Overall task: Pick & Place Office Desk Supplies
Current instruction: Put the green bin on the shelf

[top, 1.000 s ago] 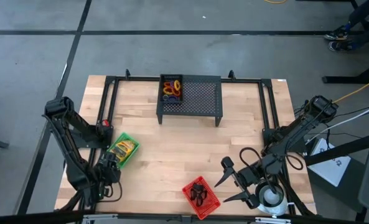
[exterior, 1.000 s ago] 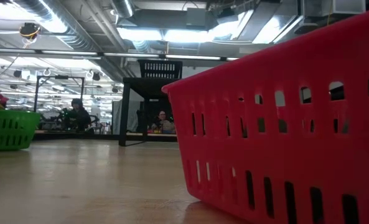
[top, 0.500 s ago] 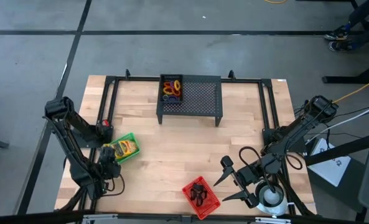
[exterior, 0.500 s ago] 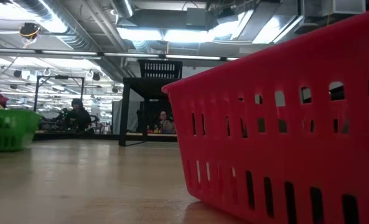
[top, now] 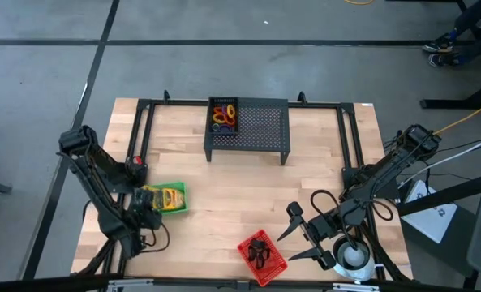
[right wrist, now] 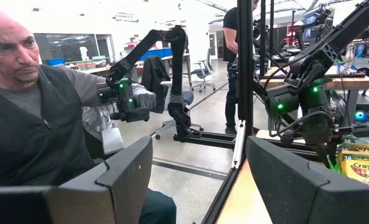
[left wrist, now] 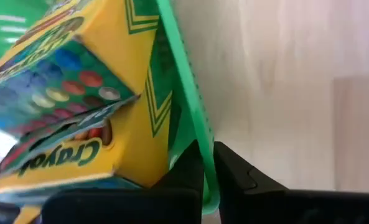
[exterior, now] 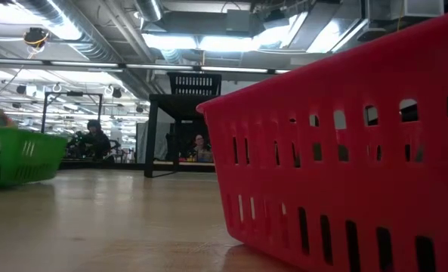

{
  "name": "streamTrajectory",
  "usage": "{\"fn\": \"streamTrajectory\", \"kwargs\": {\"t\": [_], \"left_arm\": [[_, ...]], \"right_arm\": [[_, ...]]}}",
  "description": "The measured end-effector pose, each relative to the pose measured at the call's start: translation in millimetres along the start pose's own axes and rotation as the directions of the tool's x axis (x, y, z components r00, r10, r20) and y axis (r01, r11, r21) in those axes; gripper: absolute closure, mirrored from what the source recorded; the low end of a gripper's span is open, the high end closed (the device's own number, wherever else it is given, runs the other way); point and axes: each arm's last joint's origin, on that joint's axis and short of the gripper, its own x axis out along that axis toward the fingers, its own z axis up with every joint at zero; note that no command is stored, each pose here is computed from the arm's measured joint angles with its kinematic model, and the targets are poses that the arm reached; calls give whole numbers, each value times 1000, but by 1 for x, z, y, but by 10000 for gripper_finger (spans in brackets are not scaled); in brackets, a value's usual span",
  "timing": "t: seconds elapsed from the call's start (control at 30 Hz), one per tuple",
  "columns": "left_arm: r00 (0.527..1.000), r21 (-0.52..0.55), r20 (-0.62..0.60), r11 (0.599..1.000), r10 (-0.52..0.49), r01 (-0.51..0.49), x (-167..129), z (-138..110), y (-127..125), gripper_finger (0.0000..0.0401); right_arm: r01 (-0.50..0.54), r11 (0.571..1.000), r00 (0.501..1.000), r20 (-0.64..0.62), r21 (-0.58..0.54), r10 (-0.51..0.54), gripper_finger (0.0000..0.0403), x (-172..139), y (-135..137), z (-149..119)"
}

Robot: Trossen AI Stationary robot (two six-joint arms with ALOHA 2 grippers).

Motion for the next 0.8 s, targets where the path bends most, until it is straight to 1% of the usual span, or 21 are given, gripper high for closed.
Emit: {"fn": "streamTrajectory", "kwargs": {"t": [0.13,0.37,0.6,0.7,0.8], "left_arm": [[998,28,66,1000,-11,9,-10,15,0,397],[981,75,192,997,-21,7,-37,47,3,398],[954,103,300,993,18,-52,-57,82,19,398],[940,123,341,991,7,-53,-62,95,25,398],[931,145,363,989,-22,-33,-61,104,29,398]], "right_arm": [[0,1000,1000,0,0,0,143,0,0,0],[0,1000,1000,0,0,0,143,0,0,0],[0,1000,1000,0,0,0,143,0,0,0],[0,1000,1000,0,-10,0,143,0,0,0],[-6,999,1000,-9,-48,5,143,0,0,-1]]}}
